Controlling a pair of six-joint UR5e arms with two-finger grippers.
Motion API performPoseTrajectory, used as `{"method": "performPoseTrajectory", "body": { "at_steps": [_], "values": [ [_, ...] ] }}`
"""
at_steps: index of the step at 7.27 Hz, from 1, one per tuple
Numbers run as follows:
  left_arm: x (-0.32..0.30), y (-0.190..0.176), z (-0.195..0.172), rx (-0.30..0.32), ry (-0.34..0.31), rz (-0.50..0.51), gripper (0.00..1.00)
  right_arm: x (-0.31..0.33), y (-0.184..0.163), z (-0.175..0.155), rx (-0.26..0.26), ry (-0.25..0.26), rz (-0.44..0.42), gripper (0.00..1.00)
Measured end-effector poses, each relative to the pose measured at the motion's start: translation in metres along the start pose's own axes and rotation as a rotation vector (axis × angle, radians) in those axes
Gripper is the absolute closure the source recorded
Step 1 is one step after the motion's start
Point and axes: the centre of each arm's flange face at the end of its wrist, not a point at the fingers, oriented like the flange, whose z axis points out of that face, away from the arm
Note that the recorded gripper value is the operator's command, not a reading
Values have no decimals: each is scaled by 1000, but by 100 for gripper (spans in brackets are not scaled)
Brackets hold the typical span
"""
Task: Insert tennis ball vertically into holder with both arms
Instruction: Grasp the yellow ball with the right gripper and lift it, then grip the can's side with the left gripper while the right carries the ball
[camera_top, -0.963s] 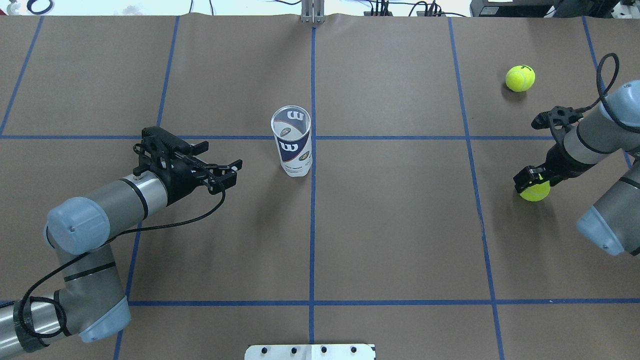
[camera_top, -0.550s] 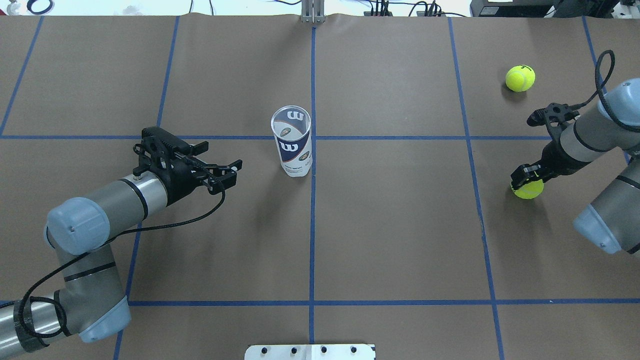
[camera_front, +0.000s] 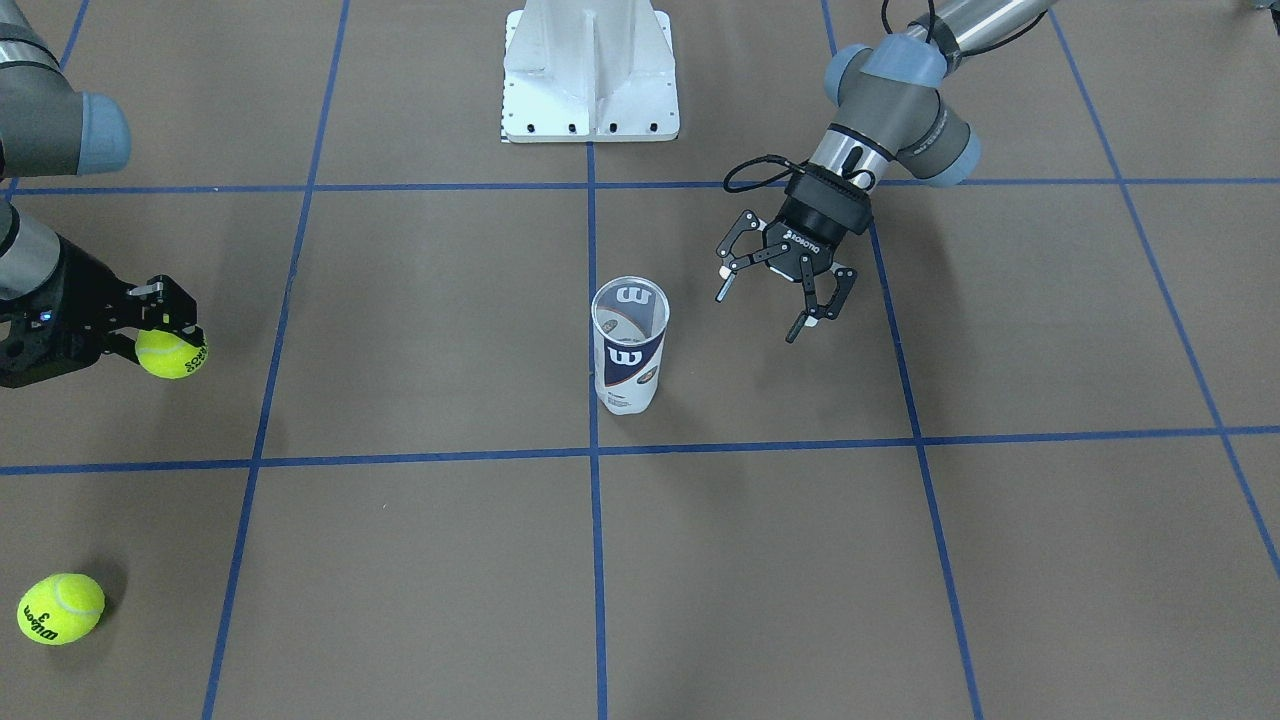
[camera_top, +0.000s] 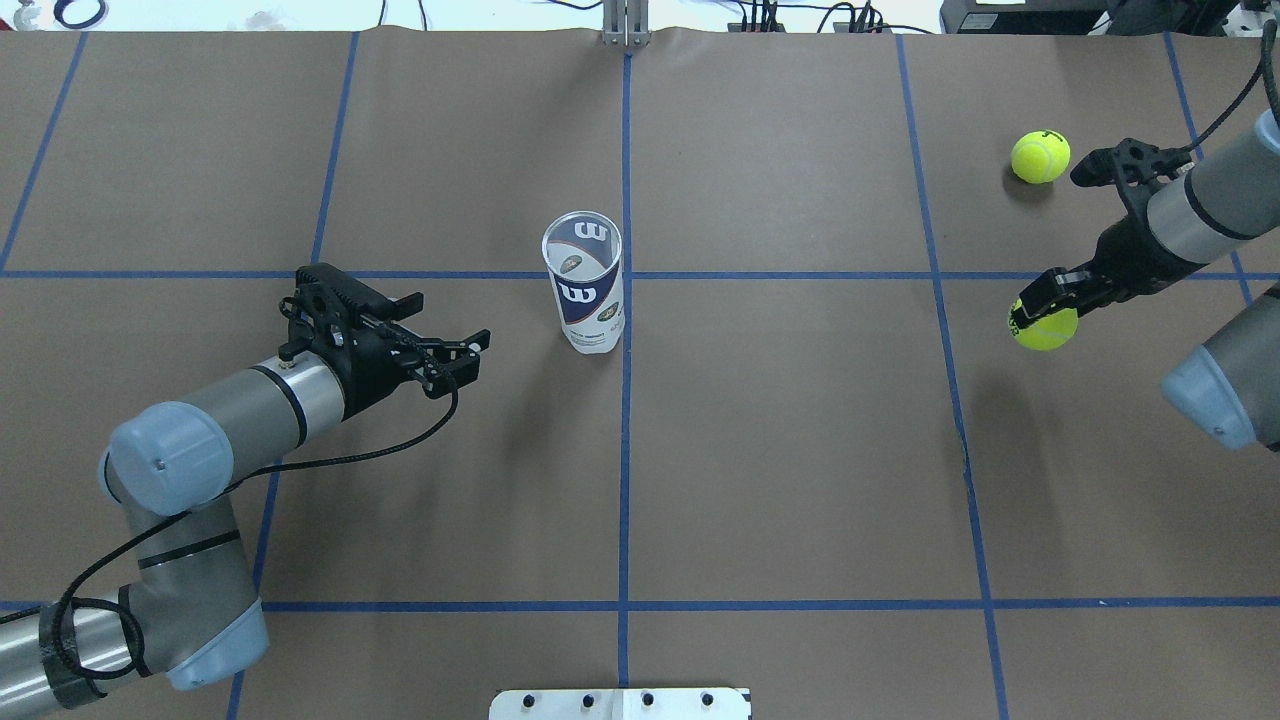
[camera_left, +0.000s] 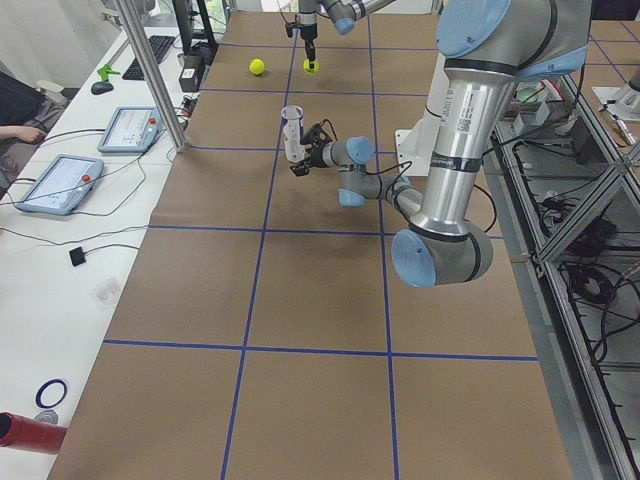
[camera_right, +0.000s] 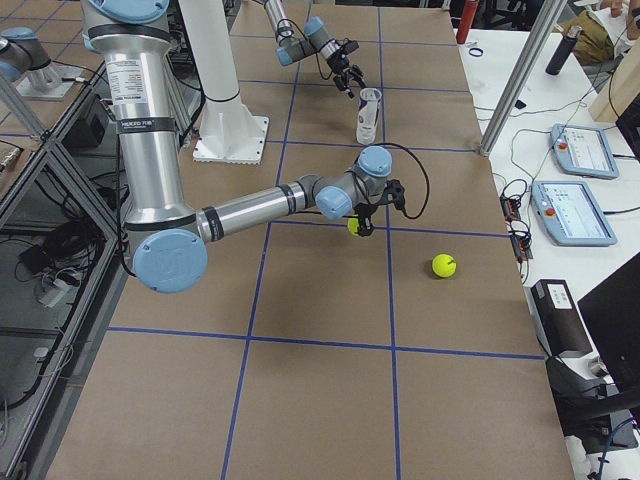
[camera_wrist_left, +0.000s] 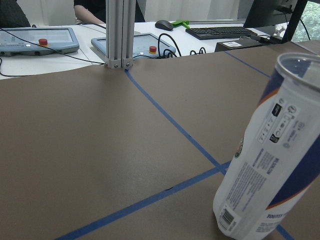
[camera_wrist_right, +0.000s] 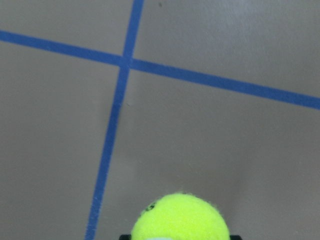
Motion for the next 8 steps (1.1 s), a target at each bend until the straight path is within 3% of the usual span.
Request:
{"method": "performPoseTrajectory", "body": {
  "at_steps": [3,8],
  "values": [
    [45,18,28,-22,39,5,6,-36,-28,-25,38,-52,22,100],
    [79,6,50,4,59,67,7,-83,-53,-49,76,-103,56,100]
  ]
}}
